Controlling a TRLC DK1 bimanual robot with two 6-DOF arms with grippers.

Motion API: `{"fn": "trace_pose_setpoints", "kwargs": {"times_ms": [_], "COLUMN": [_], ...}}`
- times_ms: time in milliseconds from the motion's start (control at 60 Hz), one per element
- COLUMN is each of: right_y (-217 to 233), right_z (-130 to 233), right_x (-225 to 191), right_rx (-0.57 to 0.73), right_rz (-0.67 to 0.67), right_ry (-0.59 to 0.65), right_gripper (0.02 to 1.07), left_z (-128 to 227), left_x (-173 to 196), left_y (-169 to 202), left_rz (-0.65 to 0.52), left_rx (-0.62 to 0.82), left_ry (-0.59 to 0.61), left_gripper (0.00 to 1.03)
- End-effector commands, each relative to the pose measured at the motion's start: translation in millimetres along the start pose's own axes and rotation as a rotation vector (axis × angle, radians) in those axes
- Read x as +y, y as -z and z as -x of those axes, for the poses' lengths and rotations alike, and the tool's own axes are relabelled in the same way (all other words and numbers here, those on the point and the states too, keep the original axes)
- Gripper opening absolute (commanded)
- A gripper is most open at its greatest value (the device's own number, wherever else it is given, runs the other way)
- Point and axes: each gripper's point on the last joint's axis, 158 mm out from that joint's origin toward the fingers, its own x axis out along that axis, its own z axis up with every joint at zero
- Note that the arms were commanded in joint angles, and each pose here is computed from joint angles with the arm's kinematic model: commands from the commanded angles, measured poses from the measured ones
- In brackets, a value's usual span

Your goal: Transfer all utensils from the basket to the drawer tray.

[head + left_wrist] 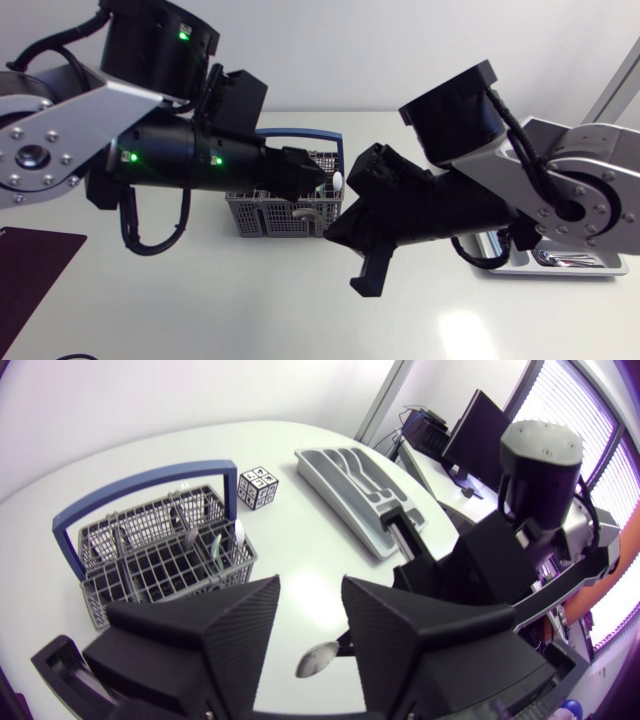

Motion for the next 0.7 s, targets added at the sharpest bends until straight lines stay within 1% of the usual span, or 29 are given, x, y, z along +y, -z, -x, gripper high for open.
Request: {"fn": "trace_pose_setpoints", "kwargs": {"times_ms": [0,117,250,433,533,683], "right_y": [18.7,31.8,53.7,87.6,113.9,159.8], "right_z": [1.3,12.2,29.3,60.9,79.5,107.5], "right_x": [0.9,-6.5,-26.8,-53.6,-72.5,-101.2], "right_rx": [0.039,0.054,0.076,0.113,0.138,0.183], "right_rz": [0.004,0.011,-0.002,-0.001,-0.021,-0.041], "right_ry": [-0.014,-0.003,0.01,0.04,0.052,0.088], "right_gripper": [0.08,0.08,0.08,0.08,0.08,0.08], "left_z": [10.7,14.7,11.1,-3.8,-12.4,-25.0], "left_x": [-1.5,7.1,23.3,43.5,54.5,63.0], "left_y": [-24.9,-35.8,-36.9,-27.3,-20.1,-5.7], "left_rz": [-0.006,-0.023,-0.029,-0.057,-0.083,-0.131], "left_rx": [-0.072,-0.115,-0.124,-0.1,-0.082,-0.039], "left_ry": [0.012,-0.003,-0.039,-0.113,-0.164,-0.207], "left_gripper": [0.64,0.64,0.64,0.64,0.64,0.64]}}
